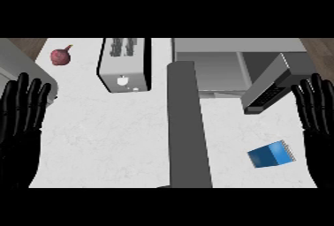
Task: Pick up the milk, place it into the microwave and close the microwave
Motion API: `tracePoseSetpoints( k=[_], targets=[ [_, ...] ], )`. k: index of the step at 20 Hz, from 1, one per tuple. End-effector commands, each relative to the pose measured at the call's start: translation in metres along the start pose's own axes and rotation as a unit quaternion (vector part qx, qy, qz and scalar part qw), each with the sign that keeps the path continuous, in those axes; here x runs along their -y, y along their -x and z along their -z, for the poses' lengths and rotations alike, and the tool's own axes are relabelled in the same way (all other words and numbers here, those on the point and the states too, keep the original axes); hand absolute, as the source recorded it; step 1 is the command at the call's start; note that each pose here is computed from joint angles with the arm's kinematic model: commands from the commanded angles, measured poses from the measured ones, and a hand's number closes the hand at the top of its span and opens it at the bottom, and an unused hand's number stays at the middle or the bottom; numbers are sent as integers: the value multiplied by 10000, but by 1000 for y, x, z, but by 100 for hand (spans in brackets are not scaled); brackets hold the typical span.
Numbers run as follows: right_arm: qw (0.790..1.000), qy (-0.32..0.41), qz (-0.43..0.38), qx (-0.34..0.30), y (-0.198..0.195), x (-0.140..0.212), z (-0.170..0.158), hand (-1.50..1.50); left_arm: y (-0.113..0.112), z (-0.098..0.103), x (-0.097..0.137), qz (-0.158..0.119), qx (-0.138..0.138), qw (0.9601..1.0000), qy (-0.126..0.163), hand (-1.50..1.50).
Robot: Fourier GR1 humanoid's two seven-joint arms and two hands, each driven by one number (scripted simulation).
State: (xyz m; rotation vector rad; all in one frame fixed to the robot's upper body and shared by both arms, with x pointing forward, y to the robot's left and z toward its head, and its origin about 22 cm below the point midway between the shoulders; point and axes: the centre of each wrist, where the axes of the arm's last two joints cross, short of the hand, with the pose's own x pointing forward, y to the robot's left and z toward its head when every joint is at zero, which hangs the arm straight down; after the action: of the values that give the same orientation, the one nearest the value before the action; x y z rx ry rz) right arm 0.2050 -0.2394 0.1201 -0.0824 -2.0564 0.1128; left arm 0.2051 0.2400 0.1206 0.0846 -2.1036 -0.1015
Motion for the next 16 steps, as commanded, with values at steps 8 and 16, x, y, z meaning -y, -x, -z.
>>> tracePoseSetpoints(
  k=[8, 16],
  targets=[
    [9909, -1075, 589, -552, -32, 61, -56, -150, 26, -10, 12, -1335, -876, 9865, -370, -150],
    [9911, -897, 671, -716, -28, 117, -105, -150, 34, -55, 23, -1603, -878, 9823, -400, -150]
  ],
)
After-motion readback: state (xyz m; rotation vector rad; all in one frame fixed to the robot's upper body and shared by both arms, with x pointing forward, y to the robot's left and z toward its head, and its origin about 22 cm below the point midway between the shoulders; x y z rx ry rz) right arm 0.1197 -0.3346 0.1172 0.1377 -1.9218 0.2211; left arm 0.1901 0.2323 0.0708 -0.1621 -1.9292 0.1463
